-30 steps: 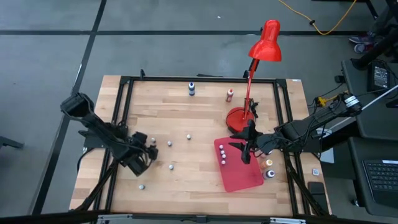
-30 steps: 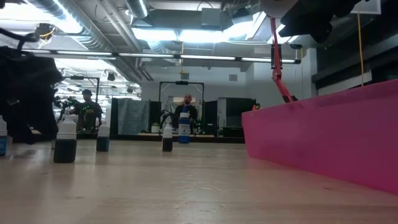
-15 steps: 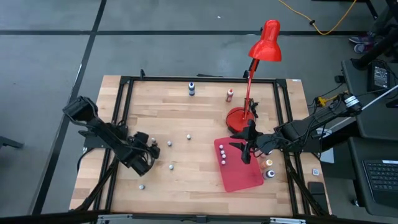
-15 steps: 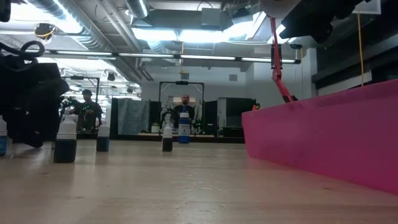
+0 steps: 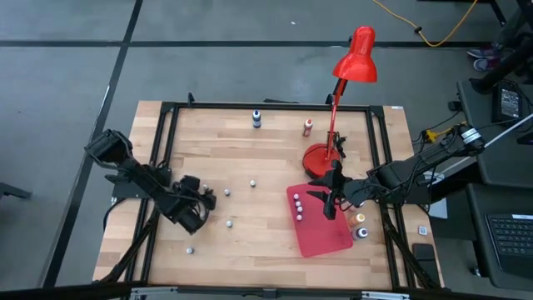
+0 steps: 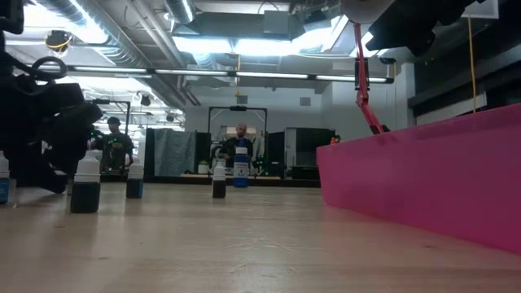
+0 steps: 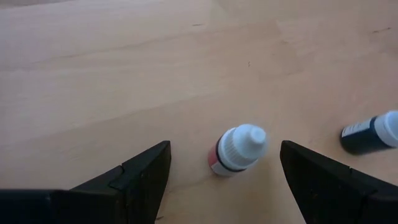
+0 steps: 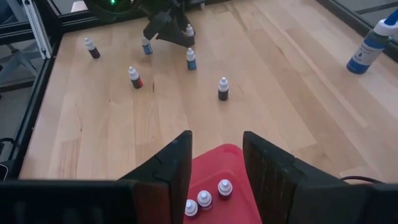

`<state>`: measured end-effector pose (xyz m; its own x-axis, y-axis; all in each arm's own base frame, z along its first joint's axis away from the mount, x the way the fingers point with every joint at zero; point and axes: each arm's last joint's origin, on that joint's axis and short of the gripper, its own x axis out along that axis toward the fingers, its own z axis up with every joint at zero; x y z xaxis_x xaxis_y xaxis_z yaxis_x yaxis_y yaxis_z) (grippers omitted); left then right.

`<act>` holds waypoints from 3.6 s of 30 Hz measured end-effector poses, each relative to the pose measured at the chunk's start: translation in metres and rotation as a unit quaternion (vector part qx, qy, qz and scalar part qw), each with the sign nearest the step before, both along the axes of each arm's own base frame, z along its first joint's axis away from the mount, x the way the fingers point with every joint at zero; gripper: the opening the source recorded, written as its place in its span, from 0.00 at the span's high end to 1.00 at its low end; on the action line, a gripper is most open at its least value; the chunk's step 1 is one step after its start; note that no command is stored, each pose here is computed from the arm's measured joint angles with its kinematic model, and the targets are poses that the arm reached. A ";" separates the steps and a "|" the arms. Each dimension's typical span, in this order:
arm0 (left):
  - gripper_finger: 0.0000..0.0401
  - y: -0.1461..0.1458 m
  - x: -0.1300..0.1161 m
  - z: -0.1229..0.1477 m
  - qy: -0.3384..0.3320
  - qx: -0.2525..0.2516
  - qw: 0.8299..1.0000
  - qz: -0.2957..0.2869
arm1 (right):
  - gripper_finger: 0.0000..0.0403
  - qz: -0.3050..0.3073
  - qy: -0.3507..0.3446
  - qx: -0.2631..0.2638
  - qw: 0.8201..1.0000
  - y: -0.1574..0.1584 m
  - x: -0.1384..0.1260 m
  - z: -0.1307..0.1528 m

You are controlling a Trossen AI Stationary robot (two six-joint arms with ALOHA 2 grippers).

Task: Pick & Place food coloring
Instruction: Put the small pink food coloring bottle into the red bin

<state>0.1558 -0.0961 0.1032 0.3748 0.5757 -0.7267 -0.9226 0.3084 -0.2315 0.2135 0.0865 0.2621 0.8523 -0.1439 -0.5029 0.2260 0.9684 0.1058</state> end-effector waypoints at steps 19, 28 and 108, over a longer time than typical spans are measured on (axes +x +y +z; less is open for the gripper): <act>0.27 0.004 0.013 0.000 -0.007 0.003 1.000 -0.024 | 0.64 0.000 0.000 -0.001 1.000 0.000 0.000 0.000; 0.42 0.005 0.011 0.000 0.003 0.003 1.000 -0.016 | 0.64 0.000 0.000 -0.001 1.000 0.000 0.000 0.000; 0.84 0.035 0.030 0.155 -0.110 0.017 0.963 -0.246 | 0.64 0.105 -0.121 0.042 0.986 -0.026 0.025 0.026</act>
